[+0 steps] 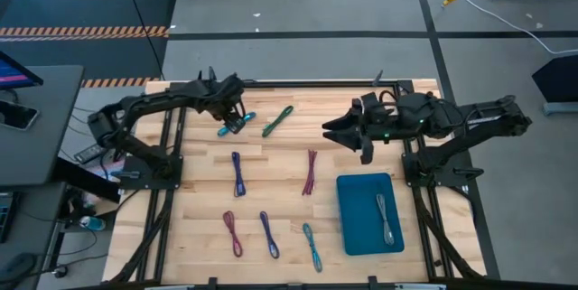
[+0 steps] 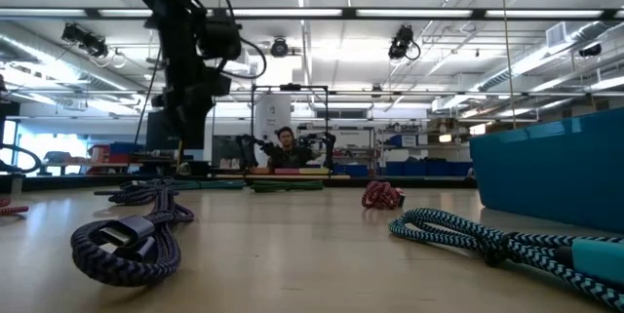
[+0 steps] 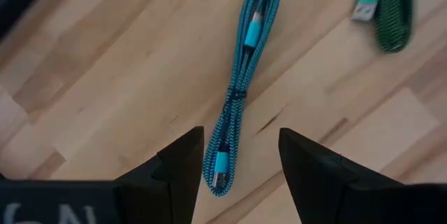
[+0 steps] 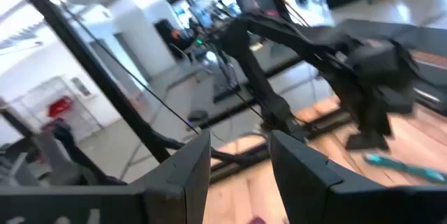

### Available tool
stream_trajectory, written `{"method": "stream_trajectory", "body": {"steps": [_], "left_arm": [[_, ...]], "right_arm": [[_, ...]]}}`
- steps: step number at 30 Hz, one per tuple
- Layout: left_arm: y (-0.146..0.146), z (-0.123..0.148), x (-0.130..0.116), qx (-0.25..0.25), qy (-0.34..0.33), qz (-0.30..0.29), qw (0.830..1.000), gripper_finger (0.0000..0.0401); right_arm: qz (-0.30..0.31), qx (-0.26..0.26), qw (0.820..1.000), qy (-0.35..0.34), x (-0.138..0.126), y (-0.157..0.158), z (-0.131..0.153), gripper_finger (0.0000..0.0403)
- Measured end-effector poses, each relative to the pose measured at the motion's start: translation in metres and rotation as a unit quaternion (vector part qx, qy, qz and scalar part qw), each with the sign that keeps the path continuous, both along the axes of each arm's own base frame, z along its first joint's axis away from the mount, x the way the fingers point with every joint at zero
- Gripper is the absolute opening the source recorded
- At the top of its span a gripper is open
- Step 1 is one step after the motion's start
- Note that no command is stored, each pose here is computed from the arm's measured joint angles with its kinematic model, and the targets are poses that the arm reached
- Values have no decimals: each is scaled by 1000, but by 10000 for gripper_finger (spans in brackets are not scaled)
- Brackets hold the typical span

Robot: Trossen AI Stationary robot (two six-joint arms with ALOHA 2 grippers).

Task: Pick and place USB-C Cables
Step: Put the top blue charger cable into the blue bin

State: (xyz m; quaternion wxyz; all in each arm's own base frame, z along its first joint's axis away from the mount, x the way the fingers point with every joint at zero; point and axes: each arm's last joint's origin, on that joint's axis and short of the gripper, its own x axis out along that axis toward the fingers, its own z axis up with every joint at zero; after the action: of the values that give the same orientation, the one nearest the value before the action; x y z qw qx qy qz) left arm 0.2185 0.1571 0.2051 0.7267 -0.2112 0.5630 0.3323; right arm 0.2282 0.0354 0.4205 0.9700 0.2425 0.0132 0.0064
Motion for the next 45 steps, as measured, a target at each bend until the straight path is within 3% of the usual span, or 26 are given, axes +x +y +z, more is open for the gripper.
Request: {"method": "stream_trajectory", "body": {"steps": [5,14,22,33,37,43,45], "left_arm": [[6,-24,8,-23,35,-9,999,194],[18,-53,15,-5,87,-20,996,194],[17,-64,17,-52,62,-29,996,194],[18,-71,22,-69,44,-27,996,180],[17,-71,22,-71,43,-27,996,150],[15,-71,25,-71,42,-32,996,27],[15,-69,24,-70,39,-33,996,23]], "right_arm": [[24,-6,999,-45,-6,0,11,154],[38,-4,998,-59,-10,1,15,154],[38,-4,997,-60,-10,1,15,154],[37,-13,997,-60,-10,1,15,154],[35,-13,997,-60,-10,0,15,154],[35,-13,998,-60,-10,0,15,154],[35,-13,997,-60,-10,0,15,154]]}}
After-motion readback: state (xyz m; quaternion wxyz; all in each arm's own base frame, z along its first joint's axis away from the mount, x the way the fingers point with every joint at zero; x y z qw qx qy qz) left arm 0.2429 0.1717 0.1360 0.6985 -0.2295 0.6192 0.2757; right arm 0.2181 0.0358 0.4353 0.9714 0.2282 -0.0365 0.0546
